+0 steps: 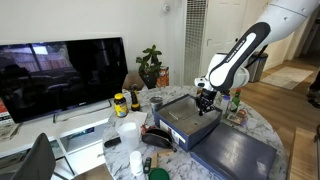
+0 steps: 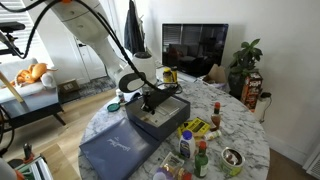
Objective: Pick up the blue box lid from the blue box and put it on the table, pick up the clear storage container from the blue box and put it on the blue box lid
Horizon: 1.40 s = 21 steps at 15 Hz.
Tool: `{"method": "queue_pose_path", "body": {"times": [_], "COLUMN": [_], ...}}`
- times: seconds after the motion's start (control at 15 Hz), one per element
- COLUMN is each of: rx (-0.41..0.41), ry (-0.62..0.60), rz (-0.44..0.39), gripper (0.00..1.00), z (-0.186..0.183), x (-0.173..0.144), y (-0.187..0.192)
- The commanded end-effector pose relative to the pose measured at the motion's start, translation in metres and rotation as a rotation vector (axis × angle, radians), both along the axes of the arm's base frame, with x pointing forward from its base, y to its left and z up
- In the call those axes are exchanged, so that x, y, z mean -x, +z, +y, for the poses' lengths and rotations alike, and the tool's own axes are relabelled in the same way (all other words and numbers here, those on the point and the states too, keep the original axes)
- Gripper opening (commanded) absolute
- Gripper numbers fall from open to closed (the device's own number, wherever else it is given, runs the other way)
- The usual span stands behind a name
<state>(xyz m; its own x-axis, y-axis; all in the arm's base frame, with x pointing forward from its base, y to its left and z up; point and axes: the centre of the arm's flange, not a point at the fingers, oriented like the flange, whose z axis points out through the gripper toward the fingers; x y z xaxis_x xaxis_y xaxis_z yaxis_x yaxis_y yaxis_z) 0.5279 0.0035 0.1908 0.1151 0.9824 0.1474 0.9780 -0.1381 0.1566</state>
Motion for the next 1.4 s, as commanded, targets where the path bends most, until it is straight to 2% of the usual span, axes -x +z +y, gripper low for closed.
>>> {"method": "queue_pose_path", "body": {"times": [0.0, 0.4, 0.87, 1.13, 1.2, 1.33], "rx": [-0.015, -0.062, -0.056, -0.069, -0.067, -0.072], "ry": [-0.020, -0.044, -0.115, -0.126, -0.120, -0.124], "rz": [-0.039, -0.066, -0.163, -0.150, -0.122, -0.119], "gripper": [0.01, 0.01, 0.01, 0.01, 0.04, 0.04], "z": [0.002, 0.010, 0.010, 0.008, 0.011, 0.012], "x": [0.014, 0.025, 0.031, 0.034, 0.022, 0.023], "y": [0.014, 0.029, 0.039, 0.037, 0.026, 0.025]}}
